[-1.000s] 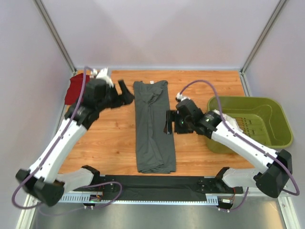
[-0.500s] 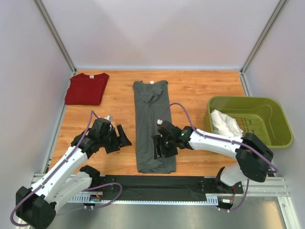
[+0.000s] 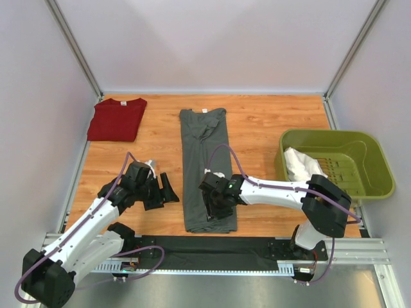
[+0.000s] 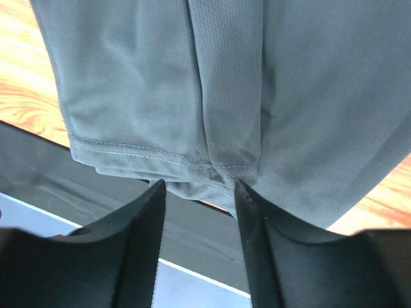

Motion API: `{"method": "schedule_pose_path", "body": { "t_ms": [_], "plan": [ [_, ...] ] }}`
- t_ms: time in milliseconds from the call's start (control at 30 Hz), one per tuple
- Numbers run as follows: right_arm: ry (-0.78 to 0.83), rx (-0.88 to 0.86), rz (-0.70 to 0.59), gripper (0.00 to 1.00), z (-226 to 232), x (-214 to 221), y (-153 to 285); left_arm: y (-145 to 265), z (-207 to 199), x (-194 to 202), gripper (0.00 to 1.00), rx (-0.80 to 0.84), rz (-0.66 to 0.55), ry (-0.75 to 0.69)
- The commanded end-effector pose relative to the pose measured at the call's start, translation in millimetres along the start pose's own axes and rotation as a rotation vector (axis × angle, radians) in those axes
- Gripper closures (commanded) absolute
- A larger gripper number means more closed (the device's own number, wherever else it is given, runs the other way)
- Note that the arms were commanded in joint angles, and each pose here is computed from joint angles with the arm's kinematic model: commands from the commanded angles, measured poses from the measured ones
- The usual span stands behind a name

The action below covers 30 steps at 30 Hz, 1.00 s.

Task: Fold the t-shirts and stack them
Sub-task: Fold the tshirt

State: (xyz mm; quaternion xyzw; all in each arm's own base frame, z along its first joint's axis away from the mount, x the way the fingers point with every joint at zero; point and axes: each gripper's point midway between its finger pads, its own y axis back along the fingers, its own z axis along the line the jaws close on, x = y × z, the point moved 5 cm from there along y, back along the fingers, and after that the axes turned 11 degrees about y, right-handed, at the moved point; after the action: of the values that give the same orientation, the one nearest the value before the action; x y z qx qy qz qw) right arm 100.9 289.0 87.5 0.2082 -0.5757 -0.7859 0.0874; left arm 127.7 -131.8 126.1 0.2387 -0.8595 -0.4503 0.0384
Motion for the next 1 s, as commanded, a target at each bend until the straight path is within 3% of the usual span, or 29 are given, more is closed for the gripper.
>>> {"method": "schedule_pose_path", "body": {
  "t_ms": [0, 100, 433, 533, 667, 967],
  "plan": [
    [-0.042, 0.051, -0.014, 0.54, -1.8, -1.6, 1.4, 0.6, -2.2, 2.8, 0.2, 0.022, 0.027, -0.031],
    [-0.046, 0.083, -0.026, 0.6, -7.2, -0.8, -2.2, -0.4, -0.3, 3.9, 0.21, 0.019, 0.031, -0.034],
    [-0.013, 0.119, 0.003, 0.65, -14.1, 3.5, -12.3, -2.4, 3.9, 7.3, 0.2, 0.015, 0.04, -0.027],
    [-0.016, 0.119, 0.003, 0.76, -13.5, 2.7, -14.7, -3.0, 5.6, 8.0, 0.2, 0.009, 0.043, -0.026],
    [-0.019, 0.108, -0.012, 1.0, -12.7, 2.6, -10.5, -3.5, 5.0, 7.3, 0.2, 0.01, 0.043, -0.03],
    [-0.053, 0.021, -0.054, 1.0, 9.5, 7.7, 17.6, -5.9, 4.5, 6.7, 0.2, 0.01, 0.048, -0.032]
  ]
}}
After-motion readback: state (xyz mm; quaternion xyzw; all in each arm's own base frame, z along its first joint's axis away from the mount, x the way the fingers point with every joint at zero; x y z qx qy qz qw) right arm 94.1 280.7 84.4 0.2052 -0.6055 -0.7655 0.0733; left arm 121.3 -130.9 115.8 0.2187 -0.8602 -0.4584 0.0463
